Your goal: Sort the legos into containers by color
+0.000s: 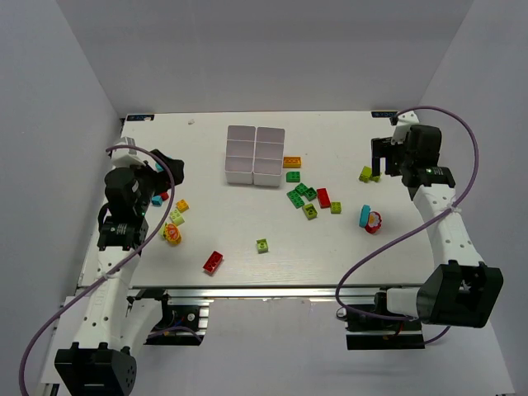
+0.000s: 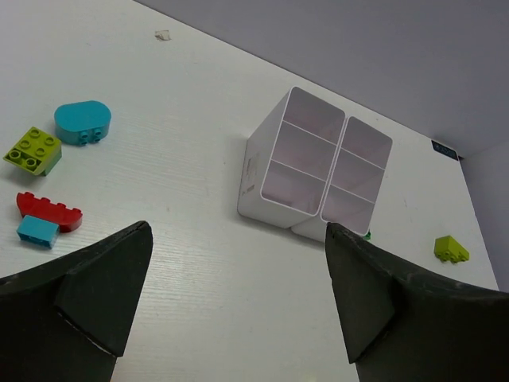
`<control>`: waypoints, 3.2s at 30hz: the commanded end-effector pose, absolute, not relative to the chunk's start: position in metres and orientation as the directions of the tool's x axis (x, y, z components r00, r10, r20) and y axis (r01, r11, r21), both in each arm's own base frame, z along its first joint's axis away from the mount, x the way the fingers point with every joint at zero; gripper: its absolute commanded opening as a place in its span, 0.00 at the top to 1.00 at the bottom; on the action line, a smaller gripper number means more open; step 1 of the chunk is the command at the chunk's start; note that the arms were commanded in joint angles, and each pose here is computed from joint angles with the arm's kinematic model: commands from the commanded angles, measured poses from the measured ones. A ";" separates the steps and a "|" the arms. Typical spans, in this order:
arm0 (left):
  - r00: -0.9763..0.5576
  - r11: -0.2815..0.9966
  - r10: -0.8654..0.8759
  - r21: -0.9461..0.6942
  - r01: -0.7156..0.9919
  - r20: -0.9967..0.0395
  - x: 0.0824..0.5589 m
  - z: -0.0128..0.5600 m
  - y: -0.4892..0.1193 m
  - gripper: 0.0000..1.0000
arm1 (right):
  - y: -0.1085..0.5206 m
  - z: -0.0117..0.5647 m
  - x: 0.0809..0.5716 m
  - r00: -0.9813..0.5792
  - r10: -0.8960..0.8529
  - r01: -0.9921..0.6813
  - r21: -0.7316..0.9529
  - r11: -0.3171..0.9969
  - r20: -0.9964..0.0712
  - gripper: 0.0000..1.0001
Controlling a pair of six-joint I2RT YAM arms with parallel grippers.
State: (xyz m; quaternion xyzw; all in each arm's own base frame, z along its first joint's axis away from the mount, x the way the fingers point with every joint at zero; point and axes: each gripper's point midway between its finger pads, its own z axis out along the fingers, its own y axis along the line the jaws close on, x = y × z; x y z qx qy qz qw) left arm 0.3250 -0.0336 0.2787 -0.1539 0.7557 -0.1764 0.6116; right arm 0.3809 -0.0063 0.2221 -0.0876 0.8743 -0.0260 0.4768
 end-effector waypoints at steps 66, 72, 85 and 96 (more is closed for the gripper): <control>-0.759 0.968 0.241 0.208 0.142 -0.605 0.538 0.062 0.066 0.15 | 0.198 0.191 0.288 -0.080 -0.447 -0.994 0.036 0.106 -0.891 0.25; -0.780 0.974 0.218 0.184 0.133 -0.586 0.533 0.043 0.065 0.23 | 0.201 0.196 0.291 -0.078 -0.432 -0.993 0.031 0.115 -0.899 0.25; -0.748 0.995 0.097 0.039 0.095 -0.657 0.538 0.054 0.045 0.70 | 0.198 0.197 0.283 -0.075 -0.428 -0.992 0.024 0.123 -0.901 0.25; -0.654 0.968 -0.099 -0.224 0.111 -0.750 0.505 0.125 -0.004 0.98 | 0.198 0.200 0.275 -0.067 -0.405 -0.991 0.012 0.136 -0.912 0.26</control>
